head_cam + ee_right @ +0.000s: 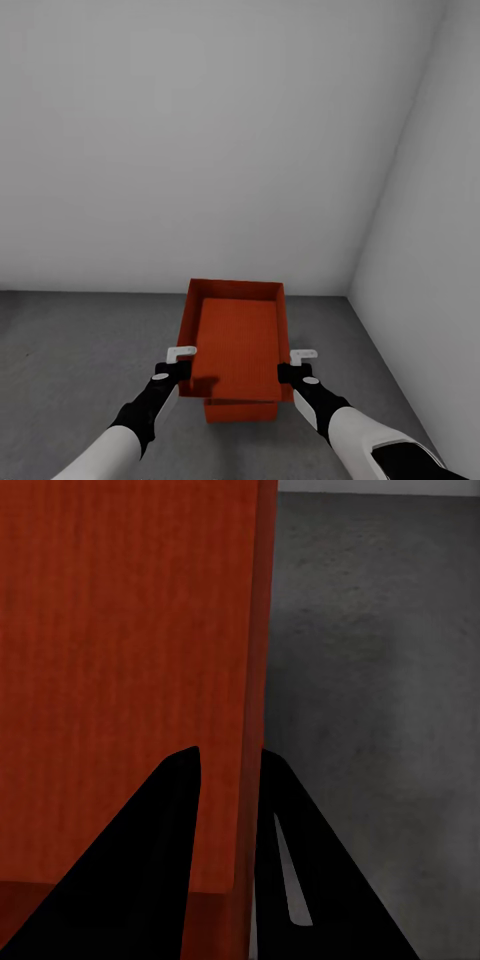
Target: Move the two storage containers from the living room to the garage. In the garage, place one container on the floor and stack the other container on top of it (either order is fine).
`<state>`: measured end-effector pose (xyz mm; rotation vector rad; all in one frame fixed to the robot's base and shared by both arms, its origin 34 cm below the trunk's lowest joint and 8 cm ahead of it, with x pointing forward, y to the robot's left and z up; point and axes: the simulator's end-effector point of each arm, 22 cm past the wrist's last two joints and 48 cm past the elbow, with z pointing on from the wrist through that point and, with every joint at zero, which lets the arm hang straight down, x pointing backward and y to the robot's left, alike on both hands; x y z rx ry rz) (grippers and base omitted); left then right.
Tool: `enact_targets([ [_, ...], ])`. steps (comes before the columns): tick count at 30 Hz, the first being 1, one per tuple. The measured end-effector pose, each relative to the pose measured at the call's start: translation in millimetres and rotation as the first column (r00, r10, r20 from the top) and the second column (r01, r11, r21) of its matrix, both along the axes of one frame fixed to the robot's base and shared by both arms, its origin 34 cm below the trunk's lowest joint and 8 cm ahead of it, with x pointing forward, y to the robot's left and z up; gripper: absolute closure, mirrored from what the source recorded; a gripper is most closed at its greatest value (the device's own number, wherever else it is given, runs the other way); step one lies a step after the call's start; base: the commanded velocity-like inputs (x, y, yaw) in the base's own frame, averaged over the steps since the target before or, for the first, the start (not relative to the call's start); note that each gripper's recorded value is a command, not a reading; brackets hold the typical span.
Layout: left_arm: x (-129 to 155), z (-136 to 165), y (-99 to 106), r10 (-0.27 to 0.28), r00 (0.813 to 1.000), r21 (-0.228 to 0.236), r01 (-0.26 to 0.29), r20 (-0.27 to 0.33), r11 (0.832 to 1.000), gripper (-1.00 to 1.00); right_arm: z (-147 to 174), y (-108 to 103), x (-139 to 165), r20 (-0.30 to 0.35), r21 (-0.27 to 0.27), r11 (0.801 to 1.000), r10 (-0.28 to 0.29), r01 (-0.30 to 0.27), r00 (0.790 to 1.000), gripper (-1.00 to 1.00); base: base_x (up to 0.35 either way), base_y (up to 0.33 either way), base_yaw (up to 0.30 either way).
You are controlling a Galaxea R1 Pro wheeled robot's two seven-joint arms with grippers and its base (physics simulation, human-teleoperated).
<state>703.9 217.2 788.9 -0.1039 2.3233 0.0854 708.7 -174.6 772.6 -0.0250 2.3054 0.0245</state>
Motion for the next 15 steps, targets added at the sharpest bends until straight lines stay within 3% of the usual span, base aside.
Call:
enact_targets([
  [9, -4, -10, 0, 0.001, 1.0, -0.002, -0.001, -0.018, 1.0, 1.0, -9, 0, -3, -0.018, -0.002, 1.0, 0.001, -0.001, 1.0, 1.0, 0.263, 0.0, 0.0],
  [15, -5, -15, 0, 0.0, 1.0, -0.001, 0.0, -0.026, 1.0, 1.0, -14, 0, -5, -0.026, -0.001, 1.0, 0.001, -0.001, 1.0, 1.0, 0.043, 0.0, 0.0],
])
